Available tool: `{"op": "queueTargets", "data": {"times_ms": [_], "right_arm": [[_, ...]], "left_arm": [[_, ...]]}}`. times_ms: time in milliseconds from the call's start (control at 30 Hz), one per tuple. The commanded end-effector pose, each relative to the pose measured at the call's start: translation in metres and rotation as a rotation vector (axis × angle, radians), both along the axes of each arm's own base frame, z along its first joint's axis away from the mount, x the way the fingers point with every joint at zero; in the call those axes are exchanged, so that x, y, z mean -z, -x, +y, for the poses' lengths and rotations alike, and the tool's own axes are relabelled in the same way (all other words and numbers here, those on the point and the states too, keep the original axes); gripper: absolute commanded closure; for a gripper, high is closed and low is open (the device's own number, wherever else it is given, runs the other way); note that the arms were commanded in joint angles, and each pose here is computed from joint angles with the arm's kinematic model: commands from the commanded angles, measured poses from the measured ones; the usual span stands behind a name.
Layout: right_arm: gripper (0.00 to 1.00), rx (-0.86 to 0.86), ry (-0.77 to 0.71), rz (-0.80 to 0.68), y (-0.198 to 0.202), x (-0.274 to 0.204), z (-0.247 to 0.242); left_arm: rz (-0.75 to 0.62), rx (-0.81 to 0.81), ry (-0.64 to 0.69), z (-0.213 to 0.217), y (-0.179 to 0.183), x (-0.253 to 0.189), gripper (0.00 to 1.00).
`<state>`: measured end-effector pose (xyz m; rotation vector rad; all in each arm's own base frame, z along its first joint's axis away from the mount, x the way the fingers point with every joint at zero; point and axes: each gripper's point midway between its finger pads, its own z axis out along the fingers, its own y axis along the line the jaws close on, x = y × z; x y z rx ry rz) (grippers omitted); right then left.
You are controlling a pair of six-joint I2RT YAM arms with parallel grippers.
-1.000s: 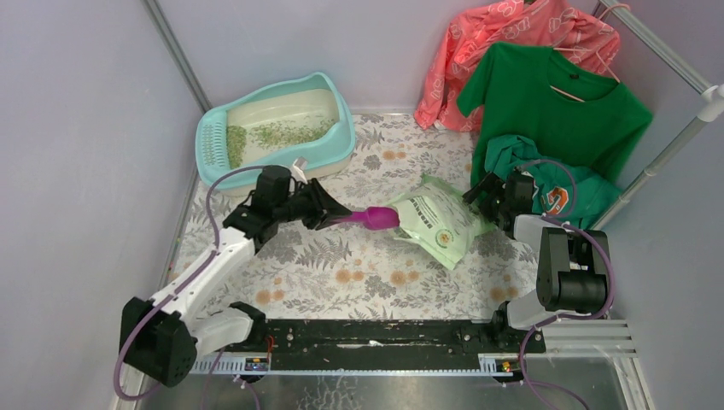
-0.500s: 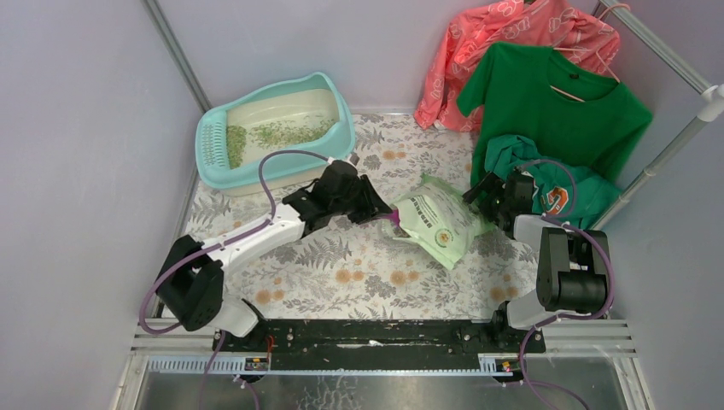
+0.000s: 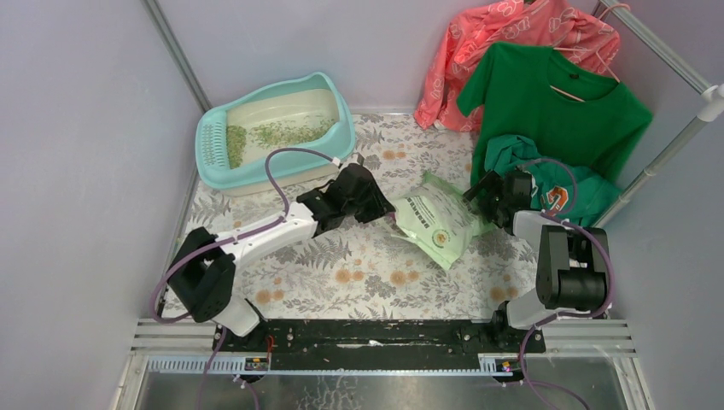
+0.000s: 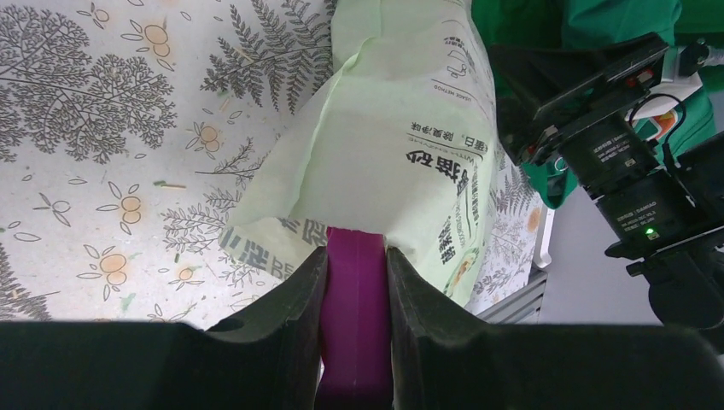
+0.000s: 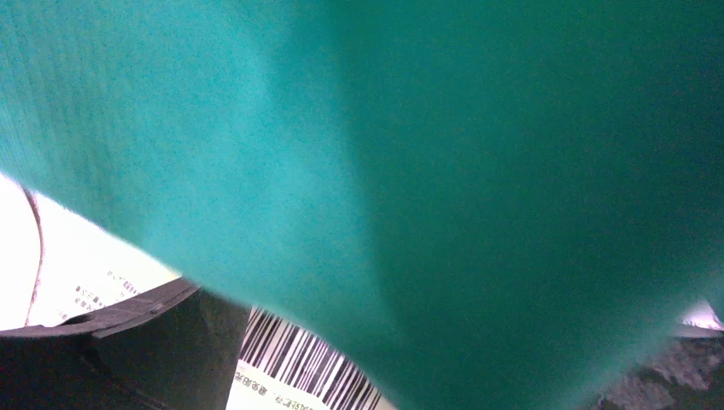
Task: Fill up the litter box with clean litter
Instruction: 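Scoop the cat litter from the cat litter bag.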
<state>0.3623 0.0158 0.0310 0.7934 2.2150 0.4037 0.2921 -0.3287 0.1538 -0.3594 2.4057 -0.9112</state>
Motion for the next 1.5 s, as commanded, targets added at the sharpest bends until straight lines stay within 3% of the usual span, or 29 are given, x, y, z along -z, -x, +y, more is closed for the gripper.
{"op": "queueTargets", "data": {"times_ms": [0,733,1267,1467], "right_arm": [[0.00,0.014,0.016,0.142,0.013,0.030,-0.004],[0.00,-0.018,-0.014,0.146,0.013,0.035,0.004],[0.00,-0.020,-0.023,0.143,0.014,0.035,0.005],[0.00,-0.022,-0.025,0.141,0.015,0.035,0.006]], "left_arm": [[-0.011,-0.059,-0.031,0.003,-0.011,0.016,0.96],[0.089,0.077,0.158,-0.050,0.008,0.064,0.97],[0.058,0.146,0.286,-0.096,0.017,0.091,0.98],[-0.025,0.177,0.397,-0.098,0.021,0.076,0.98]]}}
